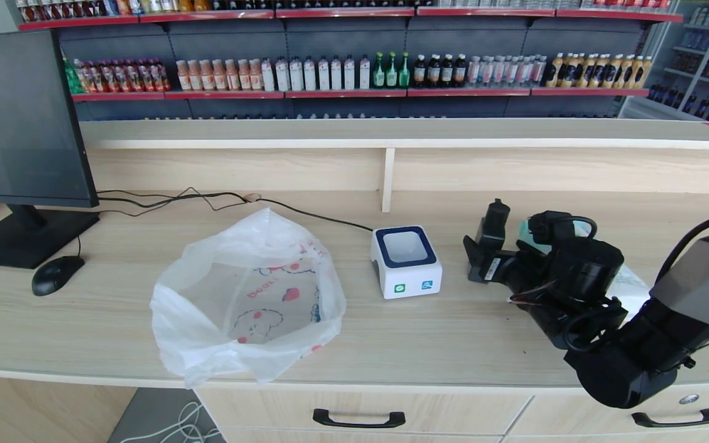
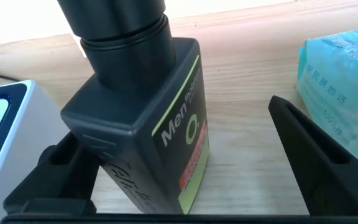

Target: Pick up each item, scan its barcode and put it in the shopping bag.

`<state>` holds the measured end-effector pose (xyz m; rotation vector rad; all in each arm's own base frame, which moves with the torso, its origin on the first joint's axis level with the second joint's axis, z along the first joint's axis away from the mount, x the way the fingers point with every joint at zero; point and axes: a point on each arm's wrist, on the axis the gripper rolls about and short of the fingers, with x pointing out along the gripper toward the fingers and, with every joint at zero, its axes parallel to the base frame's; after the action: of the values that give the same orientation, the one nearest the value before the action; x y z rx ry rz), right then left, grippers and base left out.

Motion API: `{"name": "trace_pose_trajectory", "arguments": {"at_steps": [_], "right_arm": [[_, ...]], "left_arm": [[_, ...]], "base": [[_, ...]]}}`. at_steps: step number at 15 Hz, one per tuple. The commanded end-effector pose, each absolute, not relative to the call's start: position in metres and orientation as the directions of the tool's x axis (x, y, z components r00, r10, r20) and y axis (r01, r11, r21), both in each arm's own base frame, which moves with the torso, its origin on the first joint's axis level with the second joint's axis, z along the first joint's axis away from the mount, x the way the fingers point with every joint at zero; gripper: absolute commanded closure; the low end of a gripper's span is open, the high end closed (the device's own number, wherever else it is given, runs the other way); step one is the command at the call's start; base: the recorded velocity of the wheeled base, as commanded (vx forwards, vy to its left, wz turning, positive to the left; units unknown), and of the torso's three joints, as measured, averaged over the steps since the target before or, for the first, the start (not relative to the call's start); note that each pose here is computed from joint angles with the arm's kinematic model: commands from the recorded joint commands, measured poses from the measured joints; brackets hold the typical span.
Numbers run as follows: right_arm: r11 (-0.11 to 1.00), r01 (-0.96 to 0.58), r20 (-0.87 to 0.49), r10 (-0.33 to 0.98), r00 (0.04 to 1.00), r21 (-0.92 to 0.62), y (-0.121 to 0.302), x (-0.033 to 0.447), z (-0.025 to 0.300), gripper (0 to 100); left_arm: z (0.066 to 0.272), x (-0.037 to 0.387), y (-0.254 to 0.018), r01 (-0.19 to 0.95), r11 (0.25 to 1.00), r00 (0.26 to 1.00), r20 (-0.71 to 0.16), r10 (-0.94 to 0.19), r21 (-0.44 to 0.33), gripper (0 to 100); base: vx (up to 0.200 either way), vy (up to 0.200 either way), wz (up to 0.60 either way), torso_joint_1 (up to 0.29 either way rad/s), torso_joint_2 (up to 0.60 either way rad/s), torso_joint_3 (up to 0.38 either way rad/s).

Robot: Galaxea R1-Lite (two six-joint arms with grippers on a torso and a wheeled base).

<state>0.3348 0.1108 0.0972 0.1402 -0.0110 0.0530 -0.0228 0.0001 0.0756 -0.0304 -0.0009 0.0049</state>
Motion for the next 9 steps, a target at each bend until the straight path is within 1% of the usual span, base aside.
{"name": "trace_pose_trajectory", "arguments": {"at_steps": [1, 9], "right_arm": [[0.989, -0.053, 0.019, 0.051, 0.999, 0.142, 0.1092, 0.3319, 0.1001, 0], [0.988, -0.038, 0.019, 0.035, 0.999, 0.149, 0.1017, 0.3264, 0.1040, 0]], "left_arm": [[0.0756, -0.0228, 0.0002, -0.005, 1.000, 1.000, 0.002, 0.005, -0.031, 0], [0.0756, -0.0228, 0.0002, -0.005, 1.000, 1.000, 0.002, 0.005, -0.031, 0]], "base": [[0.000, 0.000, 0.00, 0.000, 0.00, 0.000], [0.000, 0.000, 0.00, 0.000, 0.00, 0.000]]}}
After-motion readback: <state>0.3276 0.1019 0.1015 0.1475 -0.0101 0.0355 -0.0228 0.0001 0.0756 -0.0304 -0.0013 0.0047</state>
